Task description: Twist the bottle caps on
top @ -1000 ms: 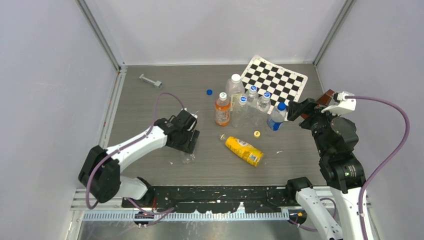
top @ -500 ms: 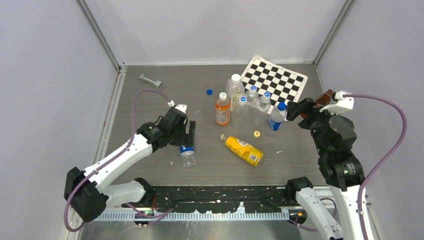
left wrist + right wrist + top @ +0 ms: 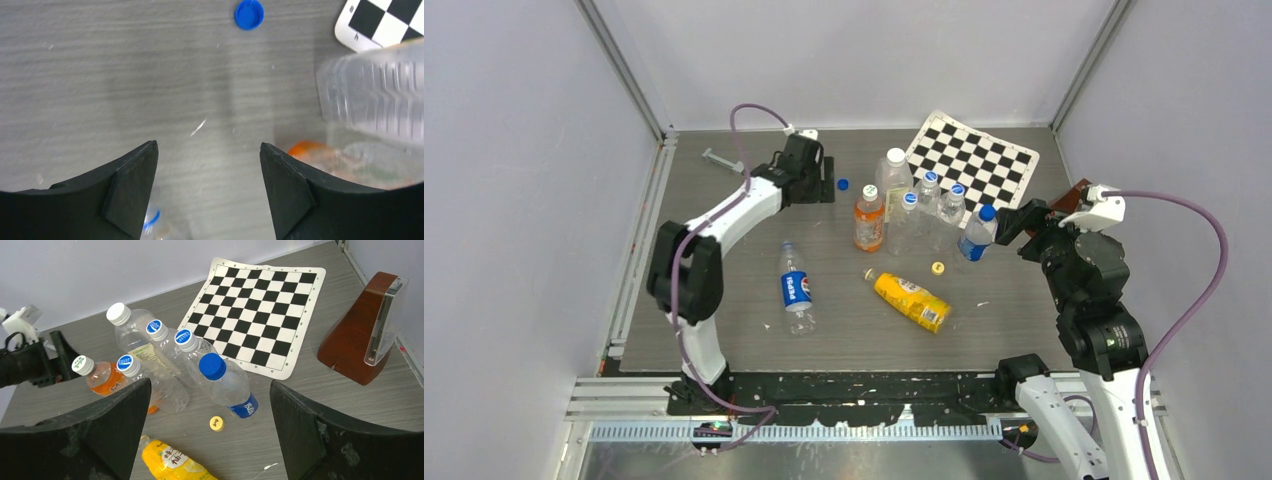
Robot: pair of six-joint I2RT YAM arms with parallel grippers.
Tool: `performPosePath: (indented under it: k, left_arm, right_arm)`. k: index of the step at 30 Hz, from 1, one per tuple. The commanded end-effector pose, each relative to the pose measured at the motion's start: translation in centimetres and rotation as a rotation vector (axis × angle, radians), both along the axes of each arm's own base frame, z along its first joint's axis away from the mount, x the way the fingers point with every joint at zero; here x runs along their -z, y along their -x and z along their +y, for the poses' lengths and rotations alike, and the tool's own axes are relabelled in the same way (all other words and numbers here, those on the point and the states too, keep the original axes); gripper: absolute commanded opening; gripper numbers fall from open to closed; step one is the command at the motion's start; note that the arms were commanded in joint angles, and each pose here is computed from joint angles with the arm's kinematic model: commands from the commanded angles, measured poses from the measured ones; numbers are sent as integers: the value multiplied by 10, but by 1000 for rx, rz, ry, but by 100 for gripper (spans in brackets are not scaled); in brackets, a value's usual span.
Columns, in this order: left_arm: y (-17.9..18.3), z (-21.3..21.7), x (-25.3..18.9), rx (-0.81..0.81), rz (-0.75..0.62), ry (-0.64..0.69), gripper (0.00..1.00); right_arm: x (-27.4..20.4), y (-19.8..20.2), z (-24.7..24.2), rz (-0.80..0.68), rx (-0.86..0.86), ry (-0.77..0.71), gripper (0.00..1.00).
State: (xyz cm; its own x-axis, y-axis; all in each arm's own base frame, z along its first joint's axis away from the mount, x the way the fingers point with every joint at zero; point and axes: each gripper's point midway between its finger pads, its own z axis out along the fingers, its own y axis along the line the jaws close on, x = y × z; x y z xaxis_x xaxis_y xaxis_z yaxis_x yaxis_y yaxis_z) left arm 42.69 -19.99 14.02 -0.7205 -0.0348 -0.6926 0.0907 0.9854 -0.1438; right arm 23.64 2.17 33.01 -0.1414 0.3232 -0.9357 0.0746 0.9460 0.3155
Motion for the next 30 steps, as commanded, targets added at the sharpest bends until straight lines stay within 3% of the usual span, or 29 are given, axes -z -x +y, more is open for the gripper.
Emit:
performPosePath:
  k: [1,11,24,30]
  left_arm:
    - [-53,-28,-5,27,-84,51,74]
    - [-116,-41,50,-9,-83,55,52]
    - [-146,-51,55,-21,-178,140,41]
    - [-153,-55,73,-14,-146,132,39]
  right_arm:
    - [-6,0,-4,-43,20,11,94]
    - [-5,3,-10,-74,47,16,93]
    - [3,-2,-8,-50,40,20,93]
    - [7,-4,-7,-39,37,22,93]
